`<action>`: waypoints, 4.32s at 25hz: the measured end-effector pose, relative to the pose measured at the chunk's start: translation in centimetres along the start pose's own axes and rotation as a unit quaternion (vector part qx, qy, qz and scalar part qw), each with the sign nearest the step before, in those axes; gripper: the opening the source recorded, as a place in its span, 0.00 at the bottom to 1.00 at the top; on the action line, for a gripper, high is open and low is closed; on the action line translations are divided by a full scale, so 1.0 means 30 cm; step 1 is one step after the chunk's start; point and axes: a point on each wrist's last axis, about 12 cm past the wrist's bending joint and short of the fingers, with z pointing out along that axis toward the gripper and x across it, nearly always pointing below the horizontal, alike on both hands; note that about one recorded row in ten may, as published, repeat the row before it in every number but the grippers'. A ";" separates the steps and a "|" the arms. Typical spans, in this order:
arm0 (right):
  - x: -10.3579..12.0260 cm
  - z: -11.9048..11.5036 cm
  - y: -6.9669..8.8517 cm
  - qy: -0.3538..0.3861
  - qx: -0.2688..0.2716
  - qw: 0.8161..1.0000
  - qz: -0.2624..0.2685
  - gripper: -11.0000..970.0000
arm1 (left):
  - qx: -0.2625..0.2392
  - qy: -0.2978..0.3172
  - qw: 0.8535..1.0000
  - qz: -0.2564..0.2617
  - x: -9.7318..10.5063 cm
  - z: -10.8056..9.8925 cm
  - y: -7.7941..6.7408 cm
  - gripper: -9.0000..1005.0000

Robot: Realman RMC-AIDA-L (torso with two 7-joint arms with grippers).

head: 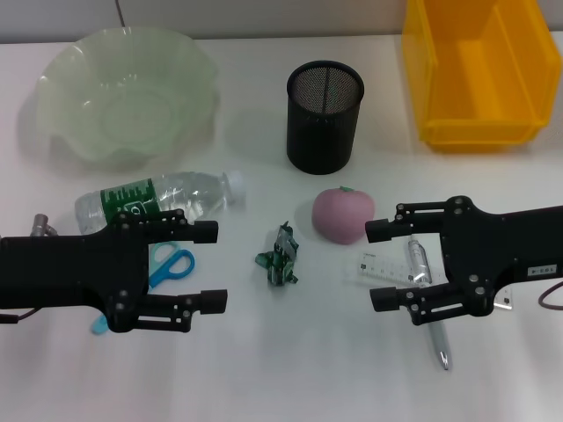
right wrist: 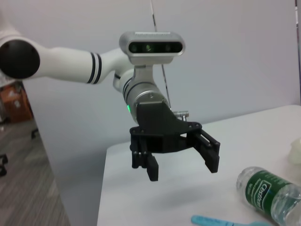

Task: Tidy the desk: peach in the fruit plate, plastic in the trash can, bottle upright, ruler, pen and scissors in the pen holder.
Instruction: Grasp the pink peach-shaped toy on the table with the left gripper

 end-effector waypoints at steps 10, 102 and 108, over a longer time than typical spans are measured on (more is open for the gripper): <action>0.047 0.014 0.003 -0.022 0.006 1.000 0.013 0.80 | -0.002 0.000 1.000 0.003 -0.007 0.011 0.010 0.81; 0.382 -0.036 0.196 -0.161 0.190 0.966 0.065 0.80 | -0.100 0.170 0.979 0.047 -0.078 0.545 0.261 0.80; 0.377 -0.032 0.190 -0.162 0.187 0.967 0.063 0.80 | -0.110 0.175 0.977 0.050 -0.059 0.561 0.257 0.80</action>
